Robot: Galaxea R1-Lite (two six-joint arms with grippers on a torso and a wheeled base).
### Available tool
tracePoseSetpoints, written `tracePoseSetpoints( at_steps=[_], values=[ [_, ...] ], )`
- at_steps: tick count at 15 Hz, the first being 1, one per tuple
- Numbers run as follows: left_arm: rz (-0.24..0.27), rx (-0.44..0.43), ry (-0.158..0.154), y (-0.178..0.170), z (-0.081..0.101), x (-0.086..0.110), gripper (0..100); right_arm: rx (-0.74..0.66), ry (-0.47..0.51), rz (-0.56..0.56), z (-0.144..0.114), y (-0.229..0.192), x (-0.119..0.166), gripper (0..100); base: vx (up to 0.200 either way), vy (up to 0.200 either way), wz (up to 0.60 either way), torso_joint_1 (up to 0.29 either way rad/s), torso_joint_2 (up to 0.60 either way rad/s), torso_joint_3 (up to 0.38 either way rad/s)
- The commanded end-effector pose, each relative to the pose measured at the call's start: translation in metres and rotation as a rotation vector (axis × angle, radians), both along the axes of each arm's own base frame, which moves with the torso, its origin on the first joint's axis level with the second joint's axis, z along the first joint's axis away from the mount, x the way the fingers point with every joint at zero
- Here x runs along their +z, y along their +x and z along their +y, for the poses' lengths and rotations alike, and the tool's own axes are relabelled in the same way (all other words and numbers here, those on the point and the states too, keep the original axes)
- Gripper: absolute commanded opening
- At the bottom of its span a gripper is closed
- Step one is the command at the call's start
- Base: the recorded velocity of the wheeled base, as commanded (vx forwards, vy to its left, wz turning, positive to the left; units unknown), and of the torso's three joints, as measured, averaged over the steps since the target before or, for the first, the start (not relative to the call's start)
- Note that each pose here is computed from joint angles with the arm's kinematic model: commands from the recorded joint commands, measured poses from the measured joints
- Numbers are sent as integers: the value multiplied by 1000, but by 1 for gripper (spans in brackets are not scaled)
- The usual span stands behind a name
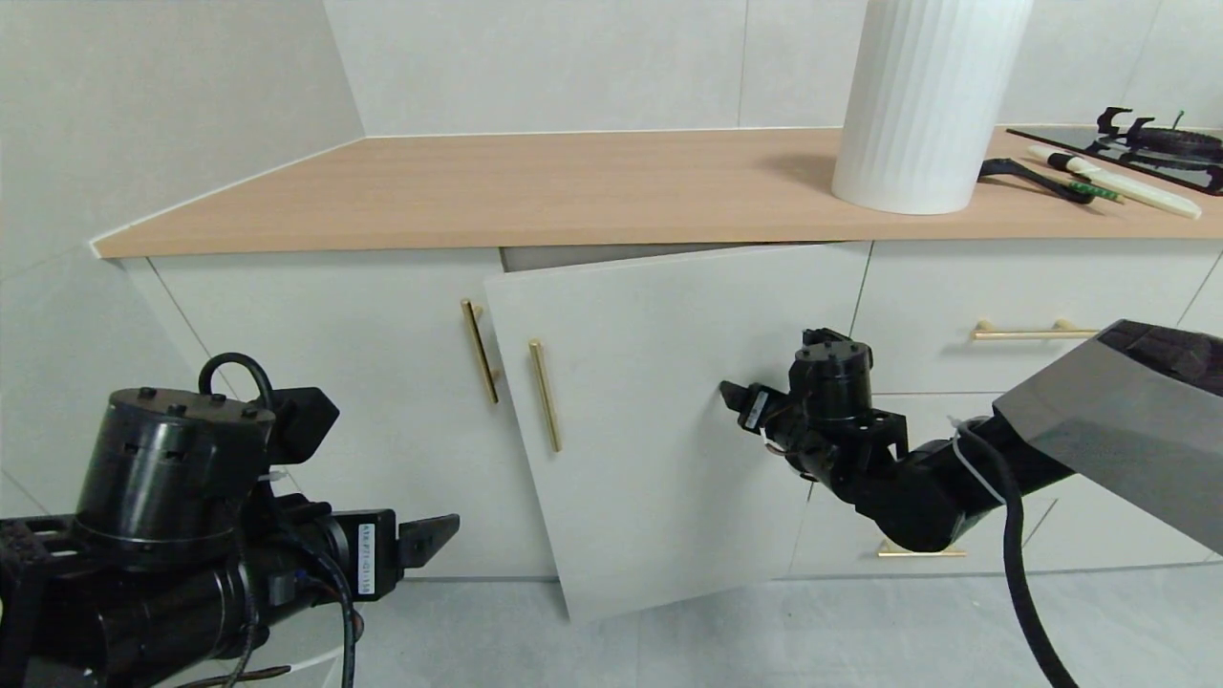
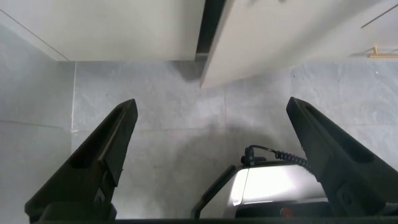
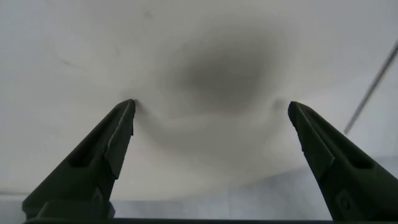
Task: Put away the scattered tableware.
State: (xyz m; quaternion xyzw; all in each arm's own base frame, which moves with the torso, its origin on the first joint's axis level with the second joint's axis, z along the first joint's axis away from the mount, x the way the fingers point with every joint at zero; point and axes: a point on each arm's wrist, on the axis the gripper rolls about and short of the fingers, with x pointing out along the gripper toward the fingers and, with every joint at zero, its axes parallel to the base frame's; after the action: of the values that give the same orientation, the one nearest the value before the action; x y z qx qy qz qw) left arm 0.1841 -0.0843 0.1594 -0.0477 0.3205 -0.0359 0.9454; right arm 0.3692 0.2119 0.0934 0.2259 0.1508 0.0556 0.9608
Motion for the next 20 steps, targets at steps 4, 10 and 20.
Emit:
tracePoseSetpoints(
  at_steps=[4,10,20],
  values=[
    [3,1,0,0,0,-1,100,-75,-3,-18,-3,17,-6,100,0,0,0,0,0,0],
    [8,1,2,1,0,-2,100,-172,-13,-45,-4,35,-13,100,0,0,0,0,0,0],
    [8,1,2,1,0,-2,100,425,83,109,-39,-73,31,100,0,0,0,0,0,0]
  ],
)
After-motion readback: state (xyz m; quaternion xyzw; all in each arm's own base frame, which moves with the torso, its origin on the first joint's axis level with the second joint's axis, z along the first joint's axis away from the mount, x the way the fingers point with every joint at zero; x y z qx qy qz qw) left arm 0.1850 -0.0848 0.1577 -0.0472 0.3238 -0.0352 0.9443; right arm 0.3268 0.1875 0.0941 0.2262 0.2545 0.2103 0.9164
